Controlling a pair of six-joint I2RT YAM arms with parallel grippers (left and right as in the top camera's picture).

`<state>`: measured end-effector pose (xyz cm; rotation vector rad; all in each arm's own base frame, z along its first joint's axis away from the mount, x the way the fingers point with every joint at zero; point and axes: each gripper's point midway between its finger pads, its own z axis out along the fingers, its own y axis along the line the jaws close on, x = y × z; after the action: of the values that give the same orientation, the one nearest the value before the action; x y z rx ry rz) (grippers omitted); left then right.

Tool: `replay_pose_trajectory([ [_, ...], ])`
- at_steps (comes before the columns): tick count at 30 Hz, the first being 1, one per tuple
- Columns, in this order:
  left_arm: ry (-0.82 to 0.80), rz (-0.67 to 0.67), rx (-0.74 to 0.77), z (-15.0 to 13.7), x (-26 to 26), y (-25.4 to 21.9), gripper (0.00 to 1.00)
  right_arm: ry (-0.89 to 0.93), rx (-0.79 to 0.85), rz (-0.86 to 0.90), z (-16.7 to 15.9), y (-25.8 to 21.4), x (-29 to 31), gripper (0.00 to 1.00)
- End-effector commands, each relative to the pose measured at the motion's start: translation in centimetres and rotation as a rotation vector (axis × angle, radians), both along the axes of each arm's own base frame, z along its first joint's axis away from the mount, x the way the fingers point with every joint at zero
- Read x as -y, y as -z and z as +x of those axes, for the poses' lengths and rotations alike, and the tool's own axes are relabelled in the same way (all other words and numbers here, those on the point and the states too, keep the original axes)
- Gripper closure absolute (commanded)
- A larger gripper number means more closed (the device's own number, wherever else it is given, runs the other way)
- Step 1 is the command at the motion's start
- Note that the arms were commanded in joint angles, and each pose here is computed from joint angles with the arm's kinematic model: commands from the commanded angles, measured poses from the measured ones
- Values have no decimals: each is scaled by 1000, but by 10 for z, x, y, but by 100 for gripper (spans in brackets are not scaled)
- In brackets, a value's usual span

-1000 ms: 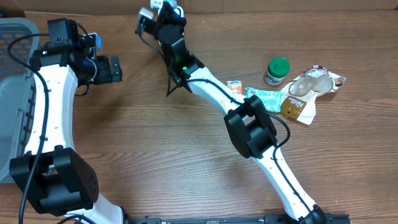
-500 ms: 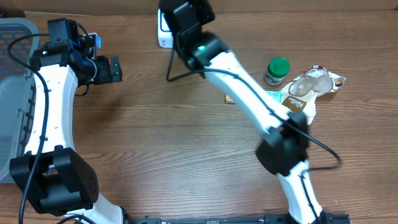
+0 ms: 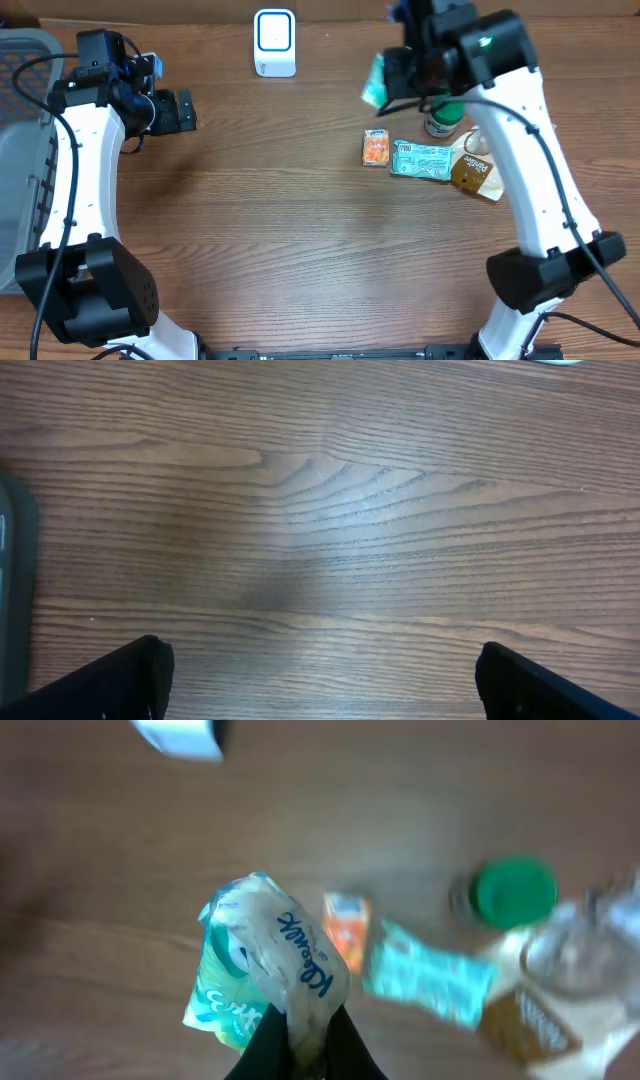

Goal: Scan the item barcode
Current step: 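Carry the small pack right and drop it on the teal pack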

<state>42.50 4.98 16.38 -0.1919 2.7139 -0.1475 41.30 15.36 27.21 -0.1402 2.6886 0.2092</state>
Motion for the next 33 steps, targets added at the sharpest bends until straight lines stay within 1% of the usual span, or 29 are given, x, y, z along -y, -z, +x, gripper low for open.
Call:
replay_pose_trajectory([
  [1, 14, 11, 31, 3, -1, -11, 1, 72, -151, 49, -6, 43, 18, 96],
  [4, 14, 11, 31, 3, -1, -11, 0, 209, -229, 57, 0, 87, 48, 96],
  [8, 14, 11, 31, 3, -1, -11, 0, 345, -304, 80, -2, 141, 80, 96],
  [12, 14, 11, 31, 3, -1, -11, 1, 408, -314, 110, 0, 164, 99, 95],
  [13, 14, 11, 31, 3, -1, -11, 1, 415, -303, 114, 3, 165, 103, 88],
  [14, 14, 11, 31, 3, -1, -11, 1, 421, -288, 120, 7, 164, 105, 73],
  [15, 14, 11, 31, 3, -1, -11, 0, 422, -278, 123, 9, 164, 106, 67],
  [16, 14, 11, 31, 3, -1, -11, 0, 422, -270, 127, 11, 162, 106, 57],
  [17, 14, 11, 31, 3, -1, -11, 1, 421, -266, 129, 12, 161, 106, 51],
  [18, 14, 11, 31, 3, -1, -11, 0, 421, -268, 129, 11, 159, 106, 48],
  [22, 14, 11, 31, 3, -1, -11, 1, 399, -269, 121, 2, 141, 106, 41],
  [25, 14, 11, 31, 3, -1, -11, 1, 351, -234, 139, -13, 108, 102, 34],
  [26, 14, 11, 31, 3, -1, -11, 1, 341, -212, 150, -20, 93, 100, 33],
  [29, 14, 11, 31, 3, -1, -11, 0, 304, -136, 162, -43, 50, 95, 33],
  [33, 14, 11, 31, 3, -1, -11, 1, 258, -16, 189, -91, -10, 88, 31],
])
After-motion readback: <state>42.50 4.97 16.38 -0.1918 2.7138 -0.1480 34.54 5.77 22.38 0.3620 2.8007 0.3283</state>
